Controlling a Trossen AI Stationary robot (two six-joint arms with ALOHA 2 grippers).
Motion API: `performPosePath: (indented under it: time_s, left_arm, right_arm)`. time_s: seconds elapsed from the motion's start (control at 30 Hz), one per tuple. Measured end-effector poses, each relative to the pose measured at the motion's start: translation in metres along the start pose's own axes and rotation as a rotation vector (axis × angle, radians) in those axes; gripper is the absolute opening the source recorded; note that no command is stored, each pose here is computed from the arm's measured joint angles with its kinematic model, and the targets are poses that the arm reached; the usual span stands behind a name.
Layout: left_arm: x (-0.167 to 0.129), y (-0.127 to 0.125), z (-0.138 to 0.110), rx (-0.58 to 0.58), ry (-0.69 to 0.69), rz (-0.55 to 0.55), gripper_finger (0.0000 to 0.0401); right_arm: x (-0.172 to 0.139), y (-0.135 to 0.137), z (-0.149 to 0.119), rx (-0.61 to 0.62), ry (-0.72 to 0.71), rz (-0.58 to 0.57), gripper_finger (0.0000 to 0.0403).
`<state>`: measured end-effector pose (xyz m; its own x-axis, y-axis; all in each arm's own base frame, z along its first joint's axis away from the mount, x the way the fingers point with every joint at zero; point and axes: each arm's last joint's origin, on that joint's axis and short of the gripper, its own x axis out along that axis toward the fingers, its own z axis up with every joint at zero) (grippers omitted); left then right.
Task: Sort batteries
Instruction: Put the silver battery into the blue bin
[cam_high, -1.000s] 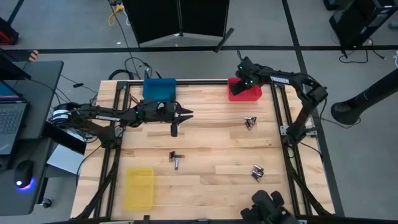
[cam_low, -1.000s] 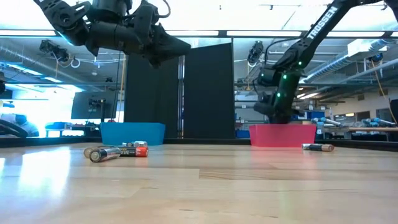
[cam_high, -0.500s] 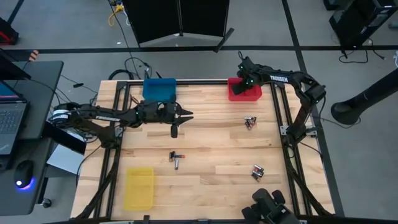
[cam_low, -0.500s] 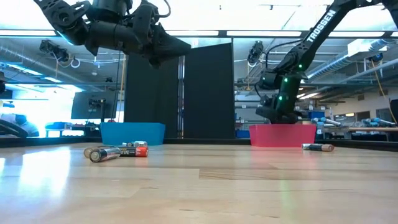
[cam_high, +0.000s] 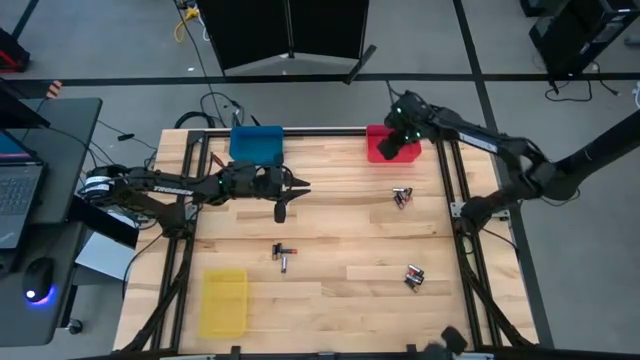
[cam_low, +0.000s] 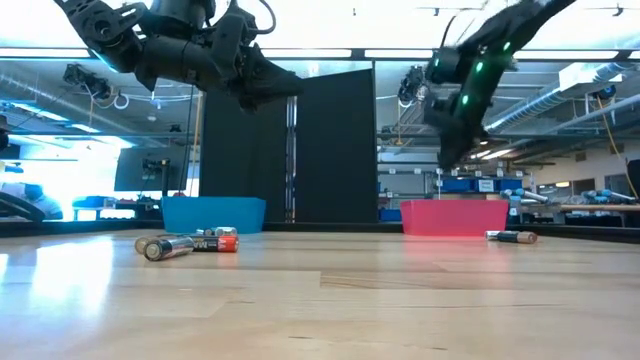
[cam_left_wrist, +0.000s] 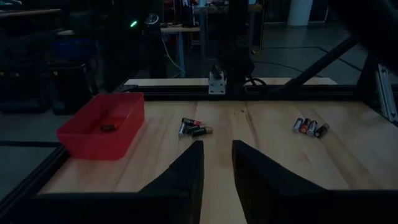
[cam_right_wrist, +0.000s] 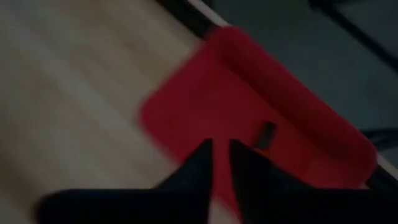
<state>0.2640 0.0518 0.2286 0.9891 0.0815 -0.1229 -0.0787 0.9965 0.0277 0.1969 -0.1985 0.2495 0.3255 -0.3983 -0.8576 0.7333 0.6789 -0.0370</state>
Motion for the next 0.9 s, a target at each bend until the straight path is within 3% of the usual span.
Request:
performPosePath:
  time_s: [0.07, 0.33, 0.43, 0.6, 0.8, 0.9]
  left_arm:
    - [0.000, 0.000, 0.000, -0.001, 0.000, 0.000, 0.0082]
    - [0.000, 0.000, 0.000, -0.001, 0.002, 0.000, 0.0067]
    - [0.000, 0.000, 0.000, -0.007, 0.002, 0.000, 0.0065]
    - [0.000, 0.000, -0.001, -0.023, 0.006, 0.000, 0.0064]
    - [0.000, 0.000, -0.001, -0.028, 0.009, -0.001, 0.0064]
    - [0.000, 0.000, -0.002, -0.032, 0.026, -0.001, 0.0064]
  right_arm:
    - [-0.013, 0.014, -0.009, -0.041, -0.033, 0.031, 0.0013]
    - [-0.038, 0.064, -0.061, -0.088, -0.247, 0.172, 0.0009]
    - [-0.039, 0.072, -0.085, -0.080, -0.312, 0.174, 0.0010]
    - [-0.036, 0.078, -0.121, -0.106, -0.304, 0.221, 0.0012]
    - [-0.039, 0.080, -0.120, -0.141, -0.311, 0.304, 0.0026]
    - [-0.042, 0.076, -0.108, -0.179, -0.267, 0.278, 0.0037]
